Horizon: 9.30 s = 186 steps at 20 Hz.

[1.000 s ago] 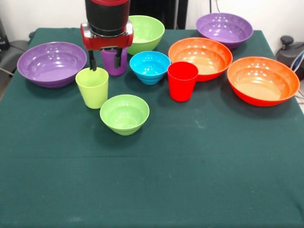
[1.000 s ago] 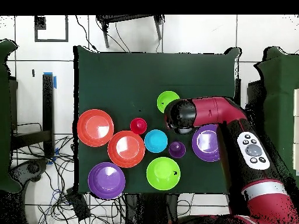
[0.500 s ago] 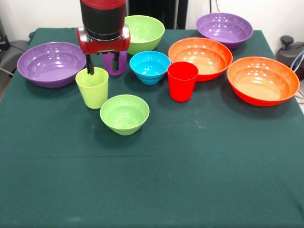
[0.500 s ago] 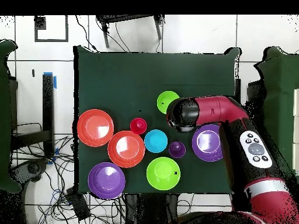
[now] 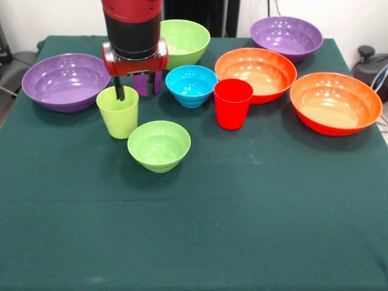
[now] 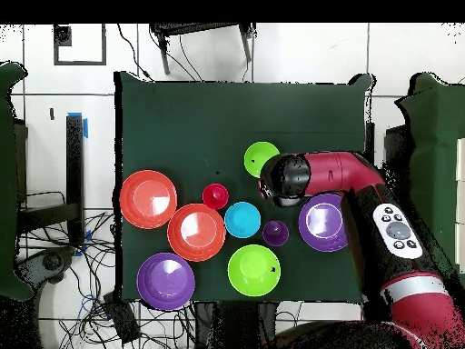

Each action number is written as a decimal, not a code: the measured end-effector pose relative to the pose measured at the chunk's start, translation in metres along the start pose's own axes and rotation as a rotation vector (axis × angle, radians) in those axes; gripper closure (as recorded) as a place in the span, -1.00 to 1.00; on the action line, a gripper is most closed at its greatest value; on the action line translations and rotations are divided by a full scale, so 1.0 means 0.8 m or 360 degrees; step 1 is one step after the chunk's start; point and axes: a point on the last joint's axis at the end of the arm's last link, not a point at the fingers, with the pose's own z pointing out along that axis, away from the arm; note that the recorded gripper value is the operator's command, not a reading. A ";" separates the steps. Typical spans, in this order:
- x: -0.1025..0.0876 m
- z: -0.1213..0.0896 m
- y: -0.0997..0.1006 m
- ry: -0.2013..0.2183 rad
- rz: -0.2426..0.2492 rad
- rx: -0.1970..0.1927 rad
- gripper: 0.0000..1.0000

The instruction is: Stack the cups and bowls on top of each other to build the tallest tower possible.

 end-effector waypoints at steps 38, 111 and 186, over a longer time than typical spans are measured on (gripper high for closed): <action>-0.001 0.023 -0.004 -0.0124 -0.0043 0.0042 1.00; -0.267 -0.040 0.223 -0.0266 -0.0672 0.0158 1.00; -0.250 -0.140 0.158 -0.0434 -0.0541 0.0199 -1.00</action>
